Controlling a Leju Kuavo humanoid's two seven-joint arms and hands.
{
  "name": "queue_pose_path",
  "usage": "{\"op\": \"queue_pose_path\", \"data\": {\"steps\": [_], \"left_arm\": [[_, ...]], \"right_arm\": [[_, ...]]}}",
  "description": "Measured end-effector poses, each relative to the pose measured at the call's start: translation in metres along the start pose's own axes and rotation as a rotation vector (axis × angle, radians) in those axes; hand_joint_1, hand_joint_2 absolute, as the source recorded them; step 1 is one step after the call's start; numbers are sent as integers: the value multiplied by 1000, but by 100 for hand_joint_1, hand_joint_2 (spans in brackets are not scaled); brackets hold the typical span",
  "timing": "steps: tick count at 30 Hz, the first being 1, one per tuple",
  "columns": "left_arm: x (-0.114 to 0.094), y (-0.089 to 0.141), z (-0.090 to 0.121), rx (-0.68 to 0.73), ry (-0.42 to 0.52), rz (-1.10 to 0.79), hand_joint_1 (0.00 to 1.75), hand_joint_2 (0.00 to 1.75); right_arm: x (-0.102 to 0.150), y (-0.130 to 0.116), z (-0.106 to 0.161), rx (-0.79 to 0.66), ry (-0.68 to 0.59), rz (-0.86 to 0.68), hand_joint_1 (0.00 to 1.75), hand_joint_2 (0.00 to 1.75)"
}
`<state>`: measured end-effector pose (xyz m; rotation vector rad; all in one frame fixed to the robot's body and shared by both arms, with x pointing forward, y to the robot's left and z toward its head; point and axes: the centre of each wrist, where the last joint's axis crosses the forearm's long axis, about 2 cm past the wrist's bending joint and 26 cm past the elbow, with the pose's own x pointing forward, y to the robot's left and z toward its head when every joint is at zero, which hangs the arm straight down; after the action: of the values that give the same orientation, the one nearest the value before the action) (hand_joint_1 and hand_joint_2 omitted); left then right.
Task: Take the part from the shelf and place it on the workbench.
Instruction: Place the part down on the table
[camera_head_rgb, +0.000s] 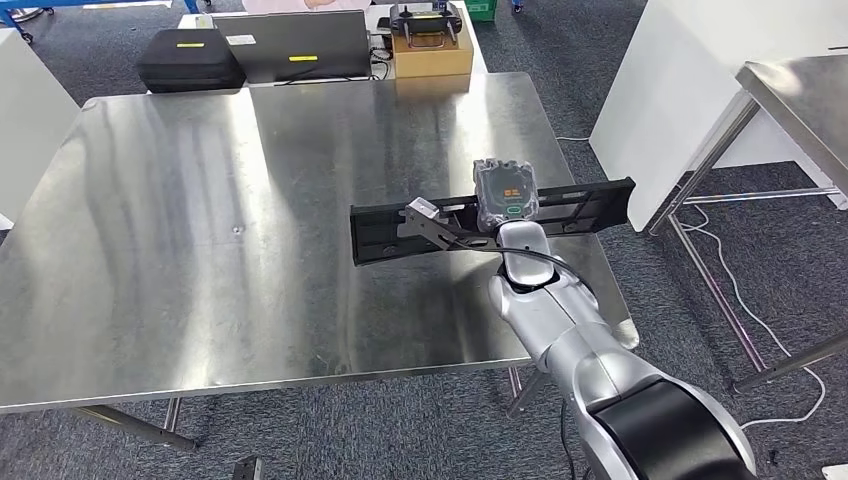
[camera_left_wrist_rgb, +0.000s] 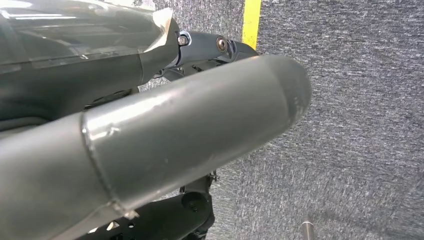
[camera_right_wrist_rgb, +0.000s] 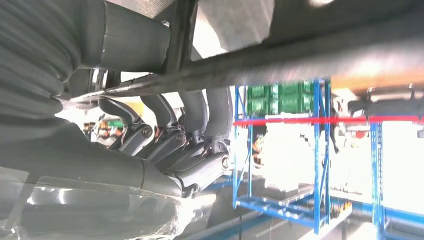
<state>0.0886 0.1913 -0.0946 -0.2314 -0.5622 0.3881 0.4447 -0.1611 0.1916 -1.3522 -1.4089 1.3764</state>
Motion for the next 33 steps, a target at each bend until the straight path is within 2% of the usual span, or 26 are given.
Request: {"op": "queue_pose_path", "data": {"steps": [8,33], "left_arm": [[1,3,0,10,-3,23,0,0],[0,5,1,30,-11,60,0,0]], "right_arm": [[10,9,7,84,-7,-50,175,175],[24,7,9,110,-30,-81,175,175]]}}
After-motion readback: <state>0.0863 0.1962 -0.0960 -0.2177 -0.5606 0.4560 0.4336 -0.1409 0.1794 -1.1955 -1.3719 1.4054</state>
